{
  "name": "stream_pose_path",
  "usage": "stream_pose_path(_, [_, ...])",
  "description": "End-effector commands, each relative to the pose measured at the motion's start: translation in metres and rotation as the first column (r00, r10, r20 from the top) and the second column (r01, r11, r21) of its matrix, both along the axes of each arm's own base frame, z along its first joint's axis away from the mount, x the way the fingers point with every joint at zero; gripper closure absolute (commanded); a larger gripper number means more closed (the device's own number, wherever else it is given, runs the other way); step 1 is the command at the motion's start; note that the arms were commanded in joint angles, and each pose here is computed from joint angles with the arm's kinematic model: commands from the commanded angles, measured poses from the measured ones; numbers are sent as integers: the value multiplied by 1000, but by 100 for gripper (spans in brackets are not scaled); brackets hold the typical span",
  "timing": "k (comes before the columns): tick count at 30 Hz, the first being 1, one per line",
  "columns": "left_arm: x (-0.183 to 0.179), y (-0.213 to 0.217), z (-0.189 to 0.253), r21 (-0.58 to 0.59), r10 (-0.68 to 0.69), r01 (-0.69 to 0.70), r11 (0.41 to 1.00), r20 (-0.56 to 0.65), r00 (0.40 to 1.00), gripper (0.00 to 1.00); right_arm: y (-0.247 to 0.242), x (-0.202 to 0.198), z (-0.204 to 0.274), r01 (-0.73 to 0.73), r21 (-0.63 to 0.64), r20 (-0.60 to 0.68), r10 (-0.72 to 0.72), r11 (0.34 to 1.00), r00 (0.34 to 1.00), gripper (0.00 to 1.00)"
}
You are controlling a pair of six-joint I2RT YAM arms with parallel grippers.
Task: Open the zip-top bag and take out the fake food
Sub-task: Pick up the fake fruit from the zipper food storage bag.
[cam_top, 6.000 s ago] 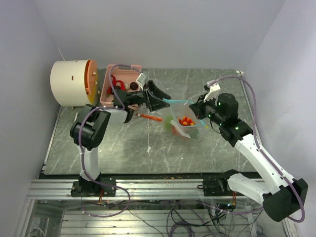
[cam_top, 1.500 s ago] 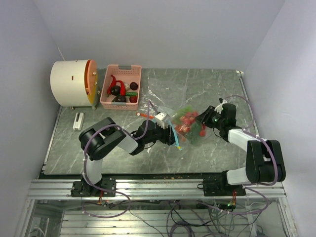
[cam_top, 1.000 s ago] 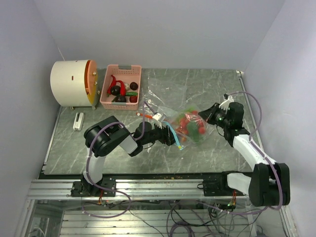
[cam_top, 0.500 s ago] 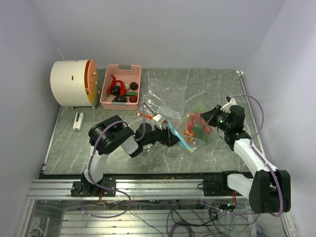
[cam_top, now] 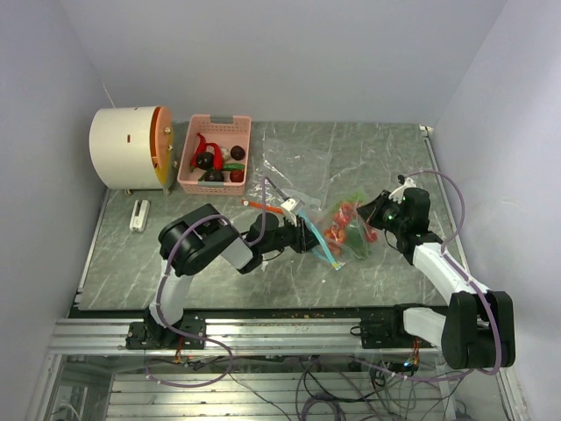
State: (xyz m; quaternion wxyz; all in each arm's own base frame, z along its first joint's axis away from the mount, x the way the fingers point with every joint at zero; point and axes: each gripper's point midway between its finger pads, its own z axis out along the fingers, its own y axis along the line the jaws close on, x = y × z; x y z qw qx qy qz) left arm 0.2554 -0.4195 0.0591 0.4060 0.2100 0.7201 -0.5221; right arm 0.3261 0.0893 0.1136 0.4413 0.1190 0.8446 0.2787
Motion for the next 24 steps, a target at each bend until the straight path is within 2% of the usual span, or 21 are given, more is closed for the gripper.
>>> stream_pose_path(1, [-11,-16,2,-3,-64,64,998,21,998,73,0,4,11,-7,-4,40,7,1000,999,100])
stream_pose_path(5, [-14,-21,-14,24,-56,56,998,7,998,69,1,4,14,-12,-1,47,12,1000,999,100])
stream_pose_path(10, [-12,-20,-22,16,3,-3,1000,-10,1000,51,2,3,13,-19,3,51,19,1000,999,100])
stream_pose_path(14, [-10,-21,-23,73,65,-68,995,33,997,40,5,1,8,-29,19,45,28,999,999,100])
stream_pose_path(19, [-12,-28,-24,126,70,-78,989,72,995,21,8,-2,6,-39,41,49,37,998,998,100])
stream_pose_path(21, [-14,-33,-27,146,65,-76,986,76,995,19,8,-3,5,-41,41,47,39,998,998,100])
stream_pose_path(24, [-18,-40,-37,191,59,-74,979,82,995,21,9,-4,6,-47,41,52,45,998,998,100])
